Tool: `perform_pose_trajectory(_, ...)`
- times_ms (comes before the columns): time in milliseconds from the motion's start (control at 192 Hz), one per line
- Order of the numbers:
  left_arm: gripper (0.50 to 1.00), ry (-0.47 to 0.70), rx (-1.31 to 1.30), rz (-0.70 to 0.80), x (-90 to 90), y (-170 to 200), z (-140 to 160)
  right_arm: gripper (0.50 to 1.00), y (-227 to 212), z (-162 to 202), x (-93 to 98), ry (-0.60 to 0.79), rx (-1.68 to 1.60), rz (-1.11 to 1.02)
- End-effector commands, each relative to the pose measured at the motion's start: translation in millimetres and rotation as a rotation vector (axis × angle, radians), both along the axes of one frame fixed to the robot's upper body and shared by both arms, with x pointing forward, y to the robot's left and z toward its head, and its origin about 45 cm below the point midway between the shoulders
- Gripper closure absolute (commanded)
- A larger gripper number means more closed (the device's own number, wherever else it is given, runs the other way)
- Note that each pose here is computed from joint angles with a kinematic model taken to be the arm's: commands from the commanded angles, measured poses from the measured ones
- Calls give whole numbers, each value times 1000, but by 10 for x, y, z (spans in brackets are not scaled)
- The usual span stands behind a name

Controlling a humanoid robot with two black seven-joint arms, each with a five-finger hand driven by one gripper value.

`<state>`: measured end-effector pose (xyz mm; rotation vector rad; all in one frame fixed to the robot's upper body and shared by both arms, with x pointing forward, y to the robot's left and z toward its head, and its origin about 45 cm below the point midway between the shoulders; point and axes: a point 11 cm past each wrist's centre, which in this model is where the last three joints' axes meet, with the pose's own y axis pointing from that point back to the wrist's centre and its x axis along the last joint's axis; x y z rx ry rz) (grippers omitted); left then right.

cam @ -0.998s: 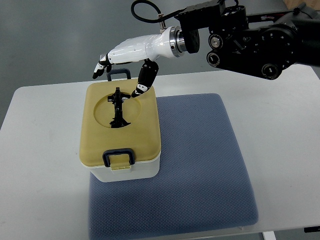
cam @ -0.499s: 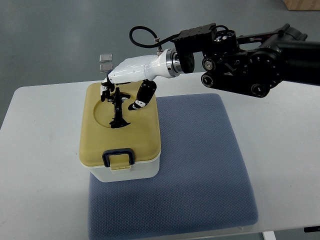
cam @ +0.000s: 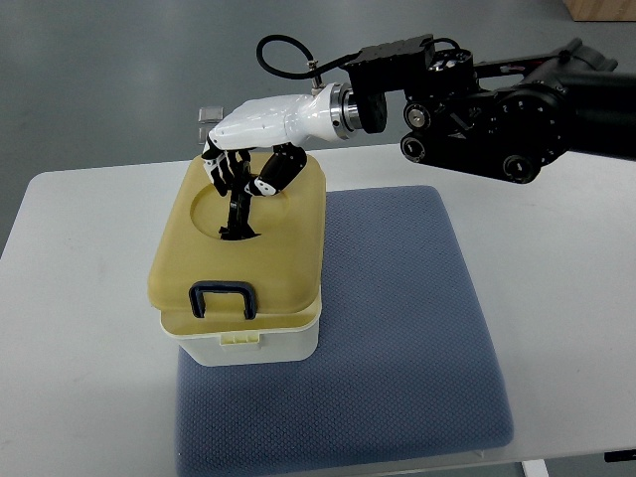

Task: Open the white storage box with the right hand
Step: 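Close the right hand fingers around the black lid handle, then lift the yellow lid off the box and carry it aside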

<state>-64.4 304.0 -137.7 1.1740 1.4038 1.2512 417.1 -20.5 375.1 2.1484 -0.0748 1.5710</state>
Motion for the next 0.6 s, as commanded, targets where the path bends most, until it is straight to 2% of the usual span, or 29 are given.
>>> perform_pose_trajectory(0,500,0,-1,0,1,-5,0,1000,-82,272,-14,-27,7,5)
perform_pose_trajectory(140,500,-1,-1,2,2,-5,0,1000,-360,547,-49,-36,-13,-8)
perform_pose_trajectory(291,500,0,-1,0,1,-5,0,1000,-815,621,-4,-15,-28,-80)
perform_pose_trajectory(426,500,2,-1,2,-16,-5,1,1000,-1331,613,61,26,-44,-177)
perform_pose_trajectory(593,500,4,-1,1,-26,-6,2,1000,-1949,336,76,109,-63,-274)
